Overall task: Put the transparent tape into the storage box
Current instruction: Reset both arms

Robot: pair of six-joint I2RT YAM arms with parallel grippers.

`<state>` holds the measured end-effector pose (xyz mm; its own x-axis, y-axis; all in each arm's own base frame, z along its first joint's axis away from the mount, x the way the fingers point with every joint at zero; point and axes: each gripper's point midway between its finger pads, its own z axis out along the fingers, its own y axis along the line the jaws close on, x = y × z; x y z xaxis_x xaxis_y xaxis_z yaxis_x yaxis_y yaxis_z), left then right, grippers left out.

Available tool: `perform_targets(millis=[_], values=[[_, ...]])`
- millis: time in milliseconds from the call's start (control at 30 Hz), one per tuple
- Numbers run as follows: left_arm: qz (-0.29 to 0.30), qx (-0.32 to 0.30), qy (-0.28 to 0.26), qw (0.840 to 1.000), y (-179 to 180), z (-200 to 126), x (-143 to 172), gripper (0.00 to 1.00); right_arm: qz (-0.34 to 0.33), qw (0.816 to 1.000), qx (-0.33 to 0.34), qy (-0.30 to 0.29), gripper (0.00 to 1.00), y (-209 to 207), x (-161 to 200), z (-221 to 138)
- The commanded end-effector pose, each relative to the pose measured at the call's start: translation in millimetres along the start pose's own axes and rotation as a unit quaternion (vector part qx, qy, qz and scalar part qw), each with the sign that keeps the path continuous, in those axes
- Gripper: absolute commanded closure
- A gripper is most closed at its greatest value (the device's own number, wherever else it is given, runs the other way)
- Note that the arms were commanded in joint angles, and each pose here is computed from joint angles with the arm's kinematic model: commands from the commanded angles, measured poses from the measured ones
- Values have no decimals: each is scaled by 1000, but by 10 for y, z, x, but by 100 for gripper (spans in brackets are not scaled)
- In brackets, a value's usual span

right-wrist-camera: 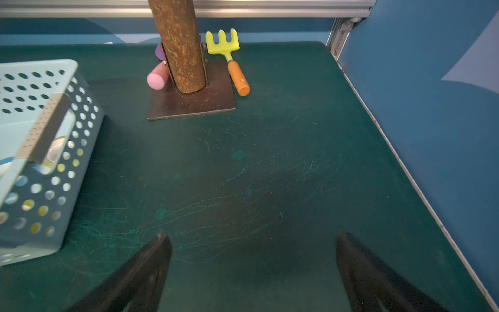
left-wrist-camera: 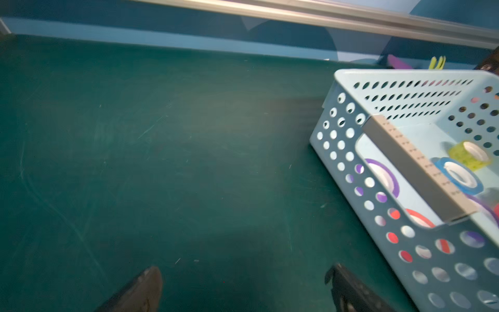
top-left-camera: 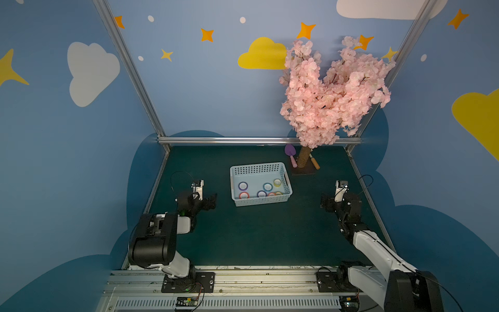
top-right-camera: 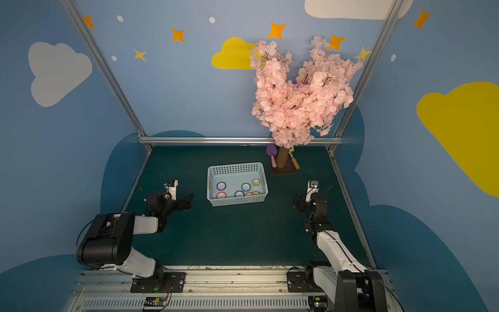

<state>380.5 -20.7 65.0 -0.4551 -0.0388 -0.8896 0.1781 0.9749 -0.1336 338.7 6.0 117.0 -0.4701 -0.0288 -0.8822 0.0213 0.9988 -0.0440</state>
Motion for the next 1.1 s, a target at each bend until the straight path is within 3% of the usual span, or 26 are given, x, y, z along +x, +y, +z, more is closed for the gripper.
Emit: perform_targets(millis=[0,233,1067], values=[[16,-11,-43,999,48,-2,-226,0,-12,999,-36,-31,2,124,-266,176],[15,-15,-33,999,52,-9,-221,0,-34,997,-62,-6,2,269,2,630],[14,-16,-32,999,48,-9,-220,0,-26,998,-51,1,2,212,14,623]])
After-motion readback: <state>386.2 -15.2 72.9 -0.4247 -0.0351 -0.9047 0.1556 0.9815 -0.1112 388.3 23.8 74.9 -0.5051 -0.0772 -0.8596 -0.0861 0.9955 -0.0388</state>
